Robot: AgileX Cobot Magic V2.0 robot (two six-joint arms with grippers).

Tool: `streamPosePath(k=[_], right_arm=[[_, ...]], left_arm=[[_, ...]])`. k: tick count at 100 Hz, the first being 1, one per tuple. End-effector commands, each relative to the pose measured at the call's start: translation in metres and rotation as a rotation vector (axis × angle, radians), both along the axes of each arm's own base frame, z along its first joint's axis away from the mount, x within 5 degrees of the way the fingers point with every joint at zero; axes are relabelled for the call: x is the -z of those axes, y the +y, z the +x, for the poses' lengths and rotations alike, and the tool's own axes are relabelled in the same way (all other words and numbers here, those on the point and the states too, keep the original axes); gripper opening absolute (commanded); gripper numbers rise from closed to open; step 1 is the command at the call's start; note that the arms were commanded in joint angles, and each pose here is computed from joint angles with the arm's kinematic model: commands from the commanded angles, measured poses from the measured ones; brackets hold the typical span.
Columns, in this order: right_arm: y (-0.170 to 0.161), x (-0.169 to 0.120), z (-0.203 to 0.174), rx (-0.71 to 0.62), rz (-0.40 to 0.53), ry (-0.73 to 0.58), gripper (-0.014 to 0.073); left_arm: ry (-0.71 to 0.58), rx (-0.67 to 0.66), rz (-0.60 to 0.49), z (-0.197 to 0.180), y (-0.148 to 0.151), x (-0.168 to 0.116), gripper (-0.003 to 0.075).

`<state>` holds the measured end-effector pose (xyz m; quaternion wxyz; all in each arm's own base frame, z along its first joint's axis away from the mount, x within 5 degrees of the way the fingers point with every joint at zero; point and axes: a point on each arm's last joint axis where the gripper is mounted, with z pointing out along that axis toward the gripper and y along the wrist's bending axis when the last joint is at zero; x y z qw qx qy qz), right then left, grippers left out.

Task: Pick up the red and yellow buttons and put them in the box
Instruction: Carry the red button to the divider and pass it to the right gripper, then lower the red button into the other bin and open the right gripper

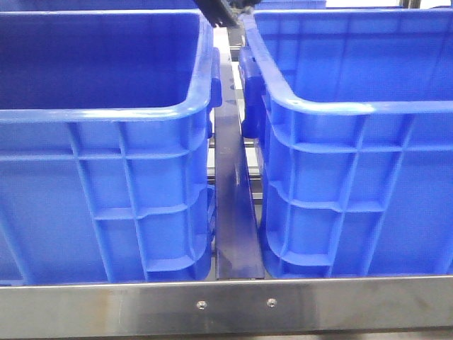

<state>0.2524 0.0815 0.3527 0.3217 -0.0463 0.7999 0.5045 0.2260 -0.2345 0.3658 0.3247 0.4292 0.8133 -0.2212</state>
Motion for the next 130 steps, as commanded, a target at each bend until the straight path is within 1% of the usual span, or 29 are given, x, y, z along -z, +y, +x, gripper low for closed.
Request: streamPosePath(k=[1, 21, 32, 36, 39, 43, 58, 64, 71, 78, 83, 85, 90, 97, 100, 104, 117, 124, 130], right_arm=[[0.006, -0.018, 0.003, -0.057, 0.089, -0.009, 0.0603], [0.025, -0.012, 0.005, -0.142, 0.085, 0.019, 0.0601], [0.028, -0.012, 0.004, -0.154, 0.085, 0.019, 0.0599], [0.028, -0.012, 0.004, -0.153, 0.084, 0.019, 0.0586], [0.028, -0.012, 0.004, -0.151, 0.083, 0.018, 0.0566], [0.028, -0.012, 0.004, -0.149, 0.083, 0.018, 0.0518], [0.028, -0.012, 0.004, -0.149, 0.083, 0.018, 0.0296], [0.028, -0.012, 0.004, -0.149, 0.083, 0.018, 0.0253], [0.028, -0.012, 0.004, -0.149, 0.083, 0.018, 0.0246], [0.028, -0.012, 0.004, -0.149, 0.083, 0.018, 0.0246], [0.028, -0.012, 0.004, -0.149, 0.084, 0.018, 0.0246], [0.028, -0.012, 0.004, -0.149, 0.084, 0.018, 0.0246], [0.027, -0.012, 0.005, -0.141, 0.083, 0.017, 0.0246], [0.022, -0.013, 0.008, -0.117, 0.078, 0.003, 0.0246], [0.019, -0.014, 0.009, -0.102, 0.074, -0.009, 0.0246], [0.012, -0.016, 0.012, -0.079, 0.062, -0.030, 0.0246], [-0.019, -0.018, 0.020, 0.018, 0.019, -0.102, 0.0246], [-0.039, -0.016, 0.024, 0.070, -0.032, -0.151, 0.0246], [-0.055, -0.014, 0.026, 0.111, -0.109, -0.208, 0.0246]], left_arm=[[-0.063, -0.007, -0.101, -0.008, 0.002, -0.026, -0.0020], [-0.063, -0.007, -0.101, -0.008, 0.002, -0.026, -0.0020], [-0.063, -0.007, -0.101, -0.008, 0.002, -0.026, -0.0020], [-0.063, -0.007, -0.101, -0.008, 0.002, -0.026, -0.0020], [-0.063, -0.007, -0.101, -0.008, 0.002, -0.026, -0.0020], [-0.063, -0.007, -0.101, -0.008, 0.002, -0.026, -0.0020], [-0.063, -0.007, -0.101, -0.008, 0.002, -0.026, -0.0017], [-0.058, -0.004, -0.096, -0.009, 0.002, -0.026, -0.0004], [-0.049, 0.001, -0.087, -0.009, 0.003, -0.026, 0.0051], [-0.040, 0.006, -0.080, -0.010, 0.003, -0.025, 0.0144], [-0.037, 0.008, -0.077, -0.011, 0.003, -0.025, 0.0239], [-0.035, 0.009, -0.075, -0.011, 0.003, -0.025, 0.0265], [-0.030, 0.011, -0.071, -0.011, 0.003, -0.024, 0.0366], [-0.030, 0.011, -0.071, -0.011, 0.003, -0.024, 0.0470], [-0.030, 0.011, -0.071, -0.011, 0.003, -0.024, 0.0498], [-0.030, 0.011, -0.071, -0.011, 0.003, -0.024, 0.0520], [-0.030, 0.011, -0.071, -0.011, 0.003, -0.024, 0.0522], [-0.030, 0.011, -0.071, -0.011, 0.003, -0.024, 0.0522], [-0.030, 0.011, -0.071, -0.011, 0.003, -0.024, 0.0522]])
